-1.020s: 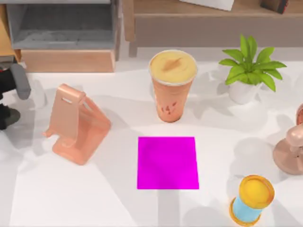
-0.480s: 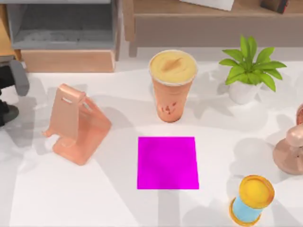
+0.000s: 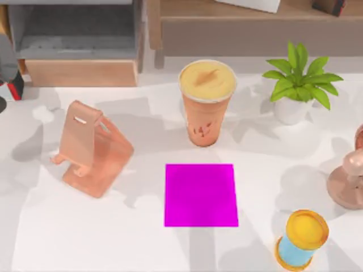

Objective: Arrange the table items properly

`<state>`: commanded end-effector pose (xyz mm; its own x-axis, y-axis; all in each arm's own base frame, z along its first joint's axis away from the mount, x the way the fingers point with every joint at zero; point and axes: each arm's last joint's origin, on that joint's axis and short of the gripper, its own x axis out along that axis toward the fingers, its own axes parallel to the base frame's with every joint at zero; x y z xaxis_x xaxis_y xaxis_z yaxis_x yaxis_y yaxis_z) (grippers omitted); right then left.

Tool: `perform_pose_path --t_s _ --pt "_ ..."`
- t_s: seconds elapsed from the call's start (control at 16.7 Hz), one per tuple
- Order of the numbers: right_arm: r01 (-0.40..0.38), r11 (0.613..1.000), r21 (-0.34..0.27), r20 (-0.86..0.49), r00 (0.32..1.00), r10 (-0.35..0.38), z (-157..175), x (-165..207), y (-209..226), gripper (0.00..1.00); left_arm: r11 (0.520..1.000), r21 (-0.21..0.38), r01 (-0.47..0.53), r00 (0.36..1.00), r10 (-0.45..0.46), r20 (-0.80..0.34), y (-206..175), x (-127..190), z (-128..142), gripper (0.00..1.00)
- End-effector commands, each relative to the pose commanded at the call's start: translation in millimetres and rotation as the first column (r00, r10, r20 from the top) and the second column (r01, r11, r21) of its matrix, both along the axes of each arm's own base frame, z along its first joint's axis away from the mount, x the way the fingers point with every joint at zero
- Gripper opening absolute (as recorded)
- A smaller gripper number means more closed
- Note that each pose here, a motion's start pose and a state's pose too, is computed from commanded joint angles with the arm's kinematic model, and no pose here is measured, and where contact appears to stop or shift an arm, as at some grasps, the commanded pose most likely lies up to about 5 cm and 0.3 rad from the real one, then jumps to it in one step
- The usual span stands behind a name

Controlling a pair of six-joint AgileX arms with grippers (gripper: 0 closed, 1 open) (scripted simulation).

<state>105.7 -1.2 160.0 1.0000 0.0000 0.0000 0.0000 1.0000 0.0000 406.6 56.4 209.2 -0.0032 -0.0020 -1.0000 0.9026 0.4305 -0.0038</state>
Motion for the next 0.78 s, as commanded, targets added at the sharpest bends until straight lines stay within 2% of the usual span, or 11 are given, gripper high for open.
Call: perform_pose_path --t_s 0.42,0.6,0.72,0.78 --pt "0.0 1.0 0.0 0.0 1.0 0.0 0.0 0.0 0.0 1.0 1.0 0.0 0.021 1.0 -0.021 0.011 -4.0 -0.3 6.1 0.0" --pt "0.0 1.0 0.0 0.0 1.0 0.0 0.0 0.0 0.0 1.0 0.983 0.006 0.184 0.98 -0.184 0.077 -38.6 -3.1 31.6 0.0" --pt "0.0 1.0 0.0 0.0 1.0 0.0 0.0 0.0 0.0 1.0 0.934 0.021 0.356 0.925 -0.356 0.135 -75.2 -10.2 54.6 0.0" --pt "0.0 1.0 0.0 0.0 1.0 0.0 0.0 0.0 0.0 1.0 0.892 0.033 0.452 0.878 -0.451 0.163 -96.0 -15.9 65.7 0.0"
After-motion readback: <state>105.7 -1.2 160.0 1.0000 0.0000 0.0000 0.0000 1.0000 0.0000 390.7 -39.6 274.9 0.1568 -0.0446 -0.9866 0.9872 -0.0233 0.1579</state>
